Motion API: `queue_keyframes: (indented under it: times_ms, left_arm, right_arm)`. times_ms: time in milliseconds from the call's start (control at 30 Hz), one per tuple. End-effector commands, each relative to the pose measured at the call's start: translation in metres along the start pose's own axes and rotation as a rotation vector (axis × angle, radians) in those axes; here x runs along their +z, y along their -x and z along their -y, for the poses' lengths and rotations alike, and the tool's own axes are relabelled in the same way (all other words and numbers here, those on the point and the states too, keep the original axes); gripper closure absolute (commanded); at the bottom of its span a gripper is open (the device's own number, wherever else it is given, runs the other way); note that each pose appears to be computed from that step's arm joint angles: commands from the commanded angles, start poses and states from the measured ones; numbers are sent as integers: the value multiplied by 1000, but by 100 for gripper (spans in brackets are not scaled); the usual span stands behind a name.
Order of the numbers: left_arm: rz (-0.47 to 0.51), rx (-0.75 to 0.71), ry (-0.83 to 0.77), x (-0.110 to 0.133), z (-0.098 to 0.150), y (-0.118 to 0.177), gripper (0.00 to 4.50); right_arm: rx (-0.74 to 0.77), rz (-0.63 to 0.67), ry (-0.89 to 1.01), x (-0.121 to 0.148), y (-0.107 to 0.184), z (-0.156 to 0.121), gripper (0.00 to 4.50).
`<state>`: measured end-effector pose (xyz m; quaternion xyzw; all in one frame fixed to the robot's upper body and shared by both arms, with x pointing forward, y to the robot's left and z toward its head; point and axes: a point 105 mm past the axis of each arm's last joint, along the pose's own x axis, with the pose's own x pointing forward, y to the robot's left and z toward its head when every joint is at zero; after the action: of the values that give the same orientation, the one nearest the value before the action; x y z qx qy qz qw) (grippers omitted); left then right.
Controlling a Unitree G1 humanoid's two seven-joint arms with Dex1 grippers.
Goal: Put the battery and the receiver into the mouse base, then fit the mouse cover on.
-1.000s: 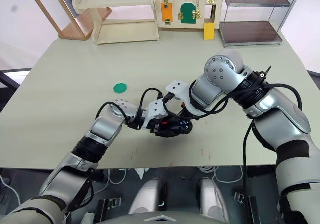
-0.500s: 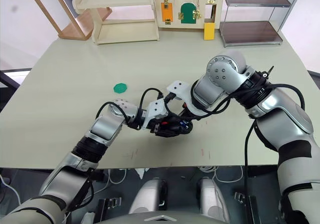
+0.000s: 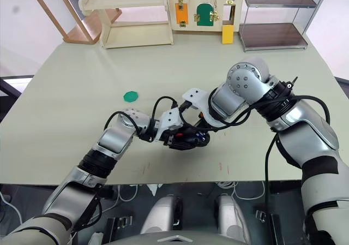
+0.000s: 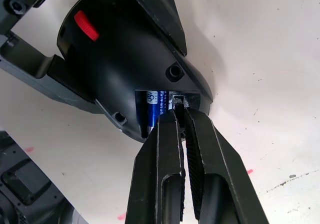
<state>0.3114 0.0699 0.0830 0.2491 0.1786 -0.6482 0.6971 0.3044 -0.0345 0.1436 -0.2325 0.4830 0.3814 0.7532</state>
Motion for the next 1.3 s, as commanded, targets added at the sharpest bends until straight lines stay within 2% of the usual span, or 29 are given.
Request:
queue_keyframes:
  times_ms: [33,500,933,1300]
  left_arm:
    - [-78,-73,103,-29,18,-14,149]
    - [-79,-73,107,-31,18,-14,149]
    - [-77,-73,110,-30,17,-14,149]
    - [-79,-75,110,-31,18,-13,149]
  right_arm:
    - [10,20,22,4,1,-6,450]
    - [46,-18,30,-9,-2,-9,450]
    - [27,2,24,-12,-5,-7,450]
    - [97,15,-1,-10,-6,-15,450]
